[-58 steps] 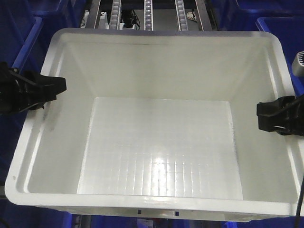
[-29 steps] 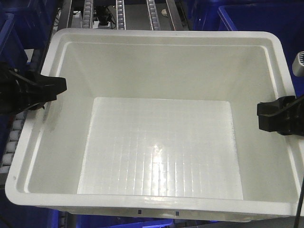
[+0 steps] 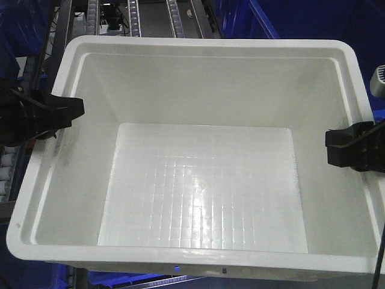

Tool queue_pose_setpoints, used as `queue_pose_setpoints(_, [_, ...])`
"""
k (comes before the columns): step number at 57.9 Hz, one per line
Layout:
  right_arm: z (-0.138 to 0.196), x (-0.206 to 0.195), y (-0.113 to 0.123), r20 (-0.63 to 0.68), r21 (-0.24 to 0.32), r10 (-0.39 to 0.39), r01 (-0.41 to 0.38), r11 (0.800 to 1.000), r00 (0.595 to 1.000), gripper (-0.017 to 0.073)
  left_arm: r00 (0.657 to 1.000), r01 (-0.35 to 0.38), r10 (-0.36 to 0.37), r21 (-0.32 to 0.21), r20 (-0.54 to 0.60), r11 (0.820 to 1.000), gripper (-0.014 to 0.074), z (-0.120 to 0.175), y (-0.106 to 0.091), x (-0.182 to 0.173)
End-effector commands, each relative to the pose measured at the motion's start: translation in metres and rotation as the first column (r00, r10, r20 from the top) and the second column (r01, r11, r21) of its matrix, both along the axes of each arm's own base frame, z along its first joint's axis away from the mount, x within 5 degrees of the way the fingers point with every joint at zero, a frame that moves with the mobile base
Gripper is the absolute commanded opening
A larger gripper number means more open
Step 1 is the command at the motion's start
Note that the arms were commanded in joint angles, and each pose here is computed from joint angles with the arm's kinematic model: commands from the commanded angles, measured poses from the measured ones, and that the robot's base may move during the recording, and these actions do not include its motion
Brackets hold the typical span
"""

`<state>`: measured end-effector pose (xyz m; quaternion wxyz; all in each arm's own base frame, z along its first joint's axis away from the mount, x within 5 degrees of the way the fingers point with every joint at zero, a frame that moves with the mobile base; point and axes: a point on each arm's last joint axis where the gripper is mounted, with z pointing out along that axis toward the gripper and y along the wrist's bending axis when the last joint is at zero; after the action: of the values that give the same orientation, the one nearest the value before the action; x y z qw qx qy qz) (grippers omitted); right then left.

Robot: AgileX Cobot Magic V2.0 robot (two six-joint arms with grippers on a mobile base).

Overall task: Move bin from left to right shelf
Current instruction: 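Hold the tote with both grippers while the base turns away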

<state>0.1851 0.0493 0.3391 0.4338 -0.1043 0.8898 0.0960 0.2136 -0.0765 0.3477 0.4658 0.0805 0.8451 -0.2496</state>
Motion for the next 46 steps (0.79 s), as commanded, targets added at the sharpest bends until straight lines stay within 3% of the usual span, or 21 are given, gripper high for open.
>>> queue_pose_setpoints(1, [0.0302,0.0035,0.0028,0.187,0.128,-0.042,0.018,0.992,0.982,-0.0004,0.998,0.039,-0.033,-0.101,0.056,0.994,-0.0004,0.0248,-0.0065,-0.0106])
queue_pose_setpoints(46, [0.0302,0.0035,0.0028,0.187,0.128,-0.042,0.018,0.992,0.982,-0.0004,0.998,0.039,-0.033,-0.101,0.056,0.994,-0.0004,0.0248,-0.0065,-0.0106])
